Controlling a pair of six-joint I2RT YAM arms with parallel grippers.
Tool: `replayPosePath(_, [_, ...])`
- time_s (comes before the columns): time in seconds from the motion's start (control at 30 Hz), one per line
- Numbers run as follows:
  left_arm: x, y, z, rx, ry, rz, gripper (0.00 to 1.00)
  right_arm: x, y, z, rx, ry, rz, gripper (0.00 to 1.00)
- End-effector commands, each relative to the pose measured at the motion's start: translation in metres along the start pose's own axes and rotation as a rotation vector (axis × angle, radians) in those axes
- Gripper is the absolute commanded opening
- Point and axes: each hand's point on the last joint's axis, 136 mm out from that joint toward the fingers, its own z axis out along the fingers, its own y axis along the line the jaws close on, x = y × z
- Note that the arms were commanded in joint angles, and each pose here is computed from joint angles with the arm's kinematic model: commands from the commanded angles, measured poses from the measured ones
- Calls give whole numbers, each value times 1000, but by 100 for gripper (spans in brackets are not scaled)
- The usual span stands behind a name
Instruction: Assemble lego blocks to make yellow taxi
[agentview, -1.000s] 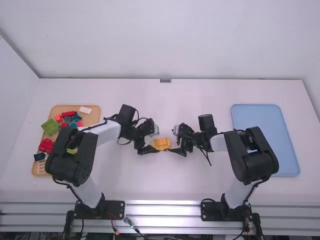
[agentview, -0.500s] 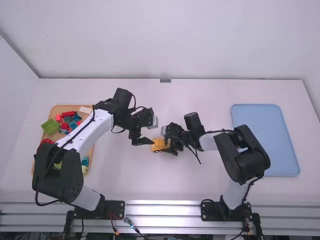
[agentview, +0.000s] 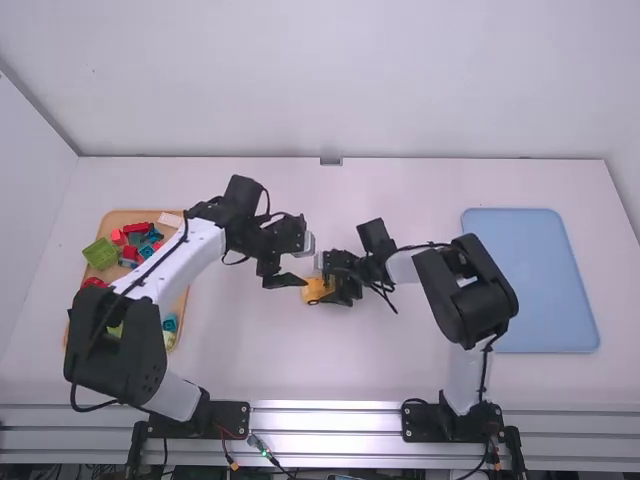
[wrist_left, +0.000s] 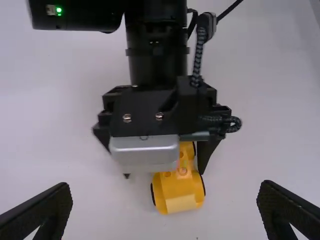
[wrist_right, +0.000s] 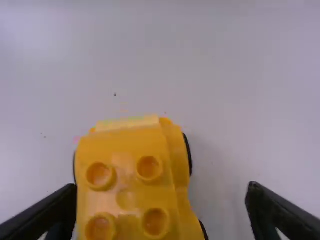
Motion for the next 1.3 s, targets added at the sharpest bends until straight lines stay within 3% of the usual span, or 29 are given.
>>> replayPosePath(0.0, [-1,-1,-7,-7,-33,-23,99,1,0,5,-7,14,-15,72])
replayPosePath(0.23, [1,7,-20,-28,-92,-74,99,1,2,7,-14,18,-13,56])
replayPosePath(0.43, [10,18,-29,-71,-108,-150,99,0,-1,5,-7,17,5,51])
replayPosePath(0.67, [48,50,-20,-258,-48,-338,99,-2,-20,-20,29,33,99,50])
replayPosePath(0.87, [83,83,-21,-509,-40,-552,99,5,-46,-64,132,122,160,47])
replayPosePath(0.93, [98,95,-25,-639,-60,-658,99,8,-54,-93,202,158,184,46])
replayPosePath(1.1, [109,97,-27,-748,-105,-646,99,19,-70,-143,335,205,266,43])
replayPosePath(1.27, [109,96,-31,-827,-170,-590,99,50,-75,-207,480,256,438,38])
